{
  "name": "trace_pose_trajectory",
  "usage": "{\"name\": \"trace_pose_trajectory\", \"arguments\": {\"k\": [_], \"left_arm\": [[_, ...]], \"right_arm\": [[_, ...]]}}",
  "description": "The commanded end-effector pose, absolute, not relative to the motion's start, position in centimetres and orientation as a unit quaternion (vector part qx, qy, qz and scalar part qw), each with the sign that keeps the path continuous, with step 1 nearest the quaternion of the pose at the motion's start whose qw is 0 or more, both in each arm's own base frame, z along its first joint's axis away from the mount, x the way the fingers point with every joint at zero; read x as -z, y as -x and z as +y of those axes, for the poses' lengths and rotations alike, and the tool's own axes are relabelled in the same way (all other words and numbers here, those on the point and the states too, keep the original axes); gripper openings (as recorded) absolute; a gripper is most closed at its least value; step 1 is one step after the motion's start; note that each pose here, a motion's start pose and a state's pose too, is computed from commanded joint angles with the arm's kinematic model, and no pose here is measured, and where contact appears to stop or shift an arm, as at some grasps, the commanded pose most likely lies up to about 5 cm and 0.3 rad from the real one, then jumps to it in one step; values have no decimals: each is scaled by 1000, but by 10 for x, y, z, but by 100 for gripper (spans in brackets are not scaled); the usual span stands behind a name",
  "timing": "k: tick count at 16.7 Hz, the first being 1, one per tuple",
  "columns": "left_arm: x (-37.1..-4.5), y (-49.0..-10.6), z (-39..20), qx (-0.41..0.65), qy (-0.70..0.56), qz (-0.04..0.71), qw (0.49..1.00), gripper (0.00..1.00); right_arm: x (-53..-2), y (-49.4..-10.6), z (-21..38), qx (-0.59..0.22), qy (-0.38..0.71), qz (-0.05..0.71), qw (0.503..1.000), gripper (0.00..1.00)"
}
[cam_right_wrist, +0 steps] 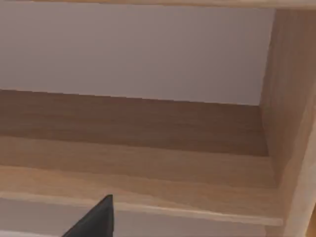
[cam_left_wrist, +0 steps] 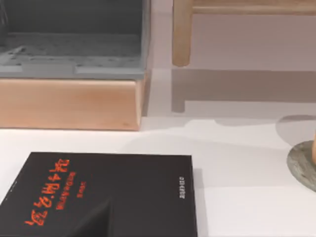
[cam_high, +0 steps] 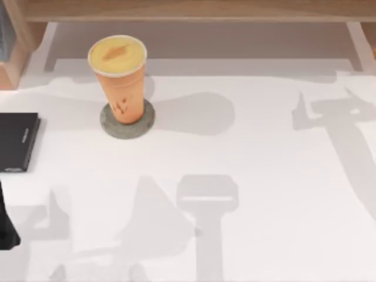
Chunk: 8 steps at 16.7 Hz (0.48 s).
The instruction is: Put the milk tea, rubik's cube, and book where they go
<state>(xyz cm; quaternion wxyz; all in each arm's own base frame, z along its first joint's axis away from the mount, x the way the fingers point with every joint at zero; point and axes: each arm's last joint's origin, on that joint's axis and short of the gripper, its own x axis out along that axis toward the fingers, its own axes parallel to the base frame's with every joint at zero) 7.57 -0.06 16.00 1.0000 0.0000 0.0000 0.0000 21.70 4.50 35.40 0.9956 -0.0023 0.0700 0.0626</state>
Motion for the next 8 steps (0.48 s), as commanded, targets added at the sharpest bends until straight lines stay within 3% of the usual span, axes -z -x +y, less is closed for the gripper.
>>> {"name": "trace_pose_trajectory", "arguments": {"k": [4,8], "left_arm": [[-160,-76,-1,0,0,0,1000,100],[-160,-76,-1,0,0,0,1000,100]], "right_arm": [[-270,-142,16,-47,-3,54,997,100],[-200,-111,4,-23,-3,24,999,100]]}}
